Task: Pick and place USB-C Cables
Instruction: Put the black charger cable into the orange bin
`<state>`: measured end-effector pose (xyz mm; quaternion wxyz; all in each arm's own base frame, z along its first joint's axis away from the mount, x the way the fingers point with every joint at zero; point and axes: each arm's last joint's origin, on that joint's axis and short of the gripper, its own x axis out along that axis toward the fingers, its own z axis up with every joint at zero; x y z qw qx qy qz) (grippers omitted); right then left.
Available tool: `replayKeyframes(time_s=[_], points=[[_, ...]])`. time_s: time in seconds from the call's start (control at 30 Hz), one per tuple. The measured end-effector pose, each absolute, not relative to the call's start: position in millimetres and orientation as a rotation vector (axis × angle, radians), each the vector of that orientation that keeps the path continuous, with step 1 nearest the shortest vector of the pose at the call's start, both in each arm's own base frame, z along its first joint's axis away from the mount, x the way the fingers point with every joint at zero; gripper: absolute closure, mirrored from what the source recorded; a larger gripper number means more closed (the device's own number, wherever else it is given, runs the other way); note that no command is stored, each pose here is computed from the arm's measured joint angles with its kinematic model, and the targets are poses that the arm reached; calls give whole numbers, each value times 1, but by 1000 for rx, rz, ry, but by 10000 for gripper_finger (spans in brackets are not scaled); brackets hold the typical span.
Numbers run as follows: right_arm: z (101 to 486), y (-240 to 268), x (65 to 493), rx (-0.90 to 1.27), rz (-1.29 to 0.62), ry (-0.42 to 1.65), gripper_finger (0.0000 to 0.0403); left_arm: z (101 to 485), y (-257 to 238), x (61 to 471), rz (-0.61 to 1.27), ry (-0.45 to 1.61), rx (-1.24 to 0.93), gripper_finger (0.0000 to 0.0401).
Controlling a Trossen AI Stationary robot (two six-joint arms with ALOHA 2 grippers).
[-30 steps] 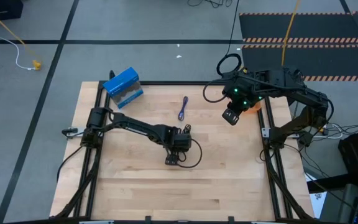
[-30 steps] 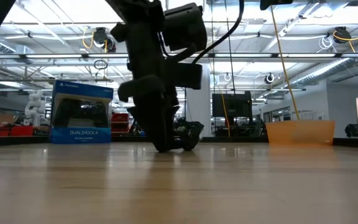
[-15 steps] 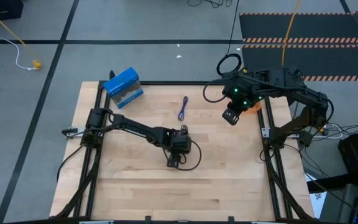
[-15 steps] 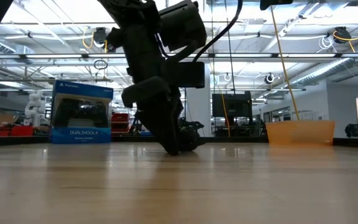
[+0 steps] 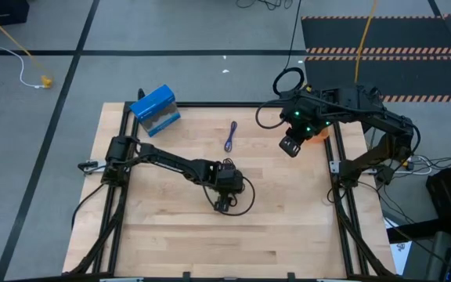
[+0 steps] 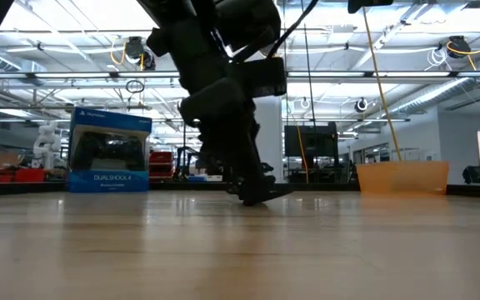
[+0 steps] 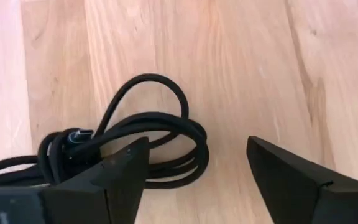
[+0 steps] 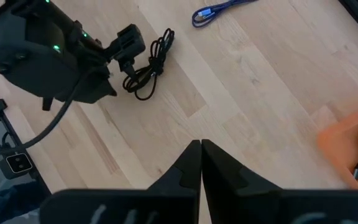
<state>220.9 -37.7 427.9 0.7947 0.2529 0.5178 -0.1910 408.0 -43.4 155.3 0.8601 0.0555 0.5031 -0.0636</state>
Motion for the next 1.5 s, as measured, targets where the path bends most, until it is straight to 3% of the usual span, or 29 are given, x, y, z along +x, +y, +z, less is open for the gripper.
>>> replayKeyframes(time_s=[0.23, 0.6, 0.77, 1.07, 1.5], points=[[428, -38, 221, 557, -419, 1110, 399, 143, -44, 408, -114, 1016, 50, 114], [428, -38, 221, 567, -424, 1103, 399, 127, -39, 405, -114, 908, 23, 178], [428, -38, 222, 567, -423, 1101, 399, 121, -33, 400, -138, 916, 0, 235], [428, -38, 222, 566, -422, 1102, 399, 124, -32, 395, -164, 937, -97, 387], [429, -38, 222, 544, -411, 1094, 399, 184, -31, 367, -176, 959, -60, 389]])
